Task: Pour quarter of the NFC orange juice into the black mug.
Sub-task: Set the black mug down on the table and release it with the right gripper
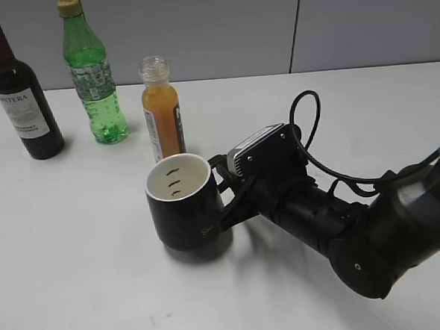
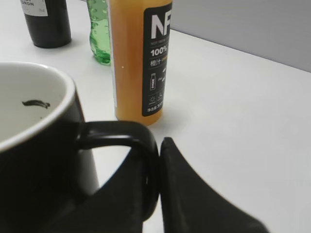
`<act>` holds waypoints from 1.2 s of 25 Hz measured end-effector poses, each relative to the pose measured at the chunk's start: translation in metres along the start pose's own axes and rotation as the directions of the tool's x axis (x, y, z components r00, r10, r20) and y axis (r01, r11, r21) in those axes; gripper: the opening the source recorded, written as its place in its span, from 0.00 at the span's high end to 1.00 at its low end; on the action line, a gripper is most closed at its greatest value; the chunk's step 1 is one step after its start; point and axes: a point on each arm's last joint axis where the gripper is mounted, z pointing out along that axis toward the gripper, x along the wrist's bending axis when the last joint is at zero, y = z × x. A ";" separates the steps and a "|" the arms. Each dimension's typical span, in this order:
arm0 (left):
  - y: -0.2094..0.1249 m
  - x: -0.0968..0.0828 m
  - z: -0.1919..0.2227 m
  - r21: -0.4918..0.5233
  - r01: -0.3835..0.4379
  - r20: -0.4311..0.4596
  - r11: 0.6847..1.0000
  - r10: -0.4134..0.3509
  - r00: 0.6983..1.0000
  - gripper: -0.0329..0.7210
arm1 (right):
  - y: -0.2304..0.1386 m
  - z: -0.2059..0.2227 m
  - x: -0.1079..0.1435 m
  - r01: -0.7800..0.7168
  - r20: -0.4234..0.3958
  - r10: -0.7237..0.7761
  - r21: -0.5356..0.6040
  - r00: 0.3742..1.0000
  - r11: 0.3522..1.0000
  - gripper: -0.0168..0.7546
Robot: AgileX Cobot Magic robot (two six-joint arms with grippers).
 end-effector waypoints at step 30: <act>0.000 0.000 0.000 0.000 0.000 0.000 1.000 0.000 1.000 0.65 | -0.023 -0.006 0.000 0.020 -0.007 -0.019 0.051 1.000 0.998 0.87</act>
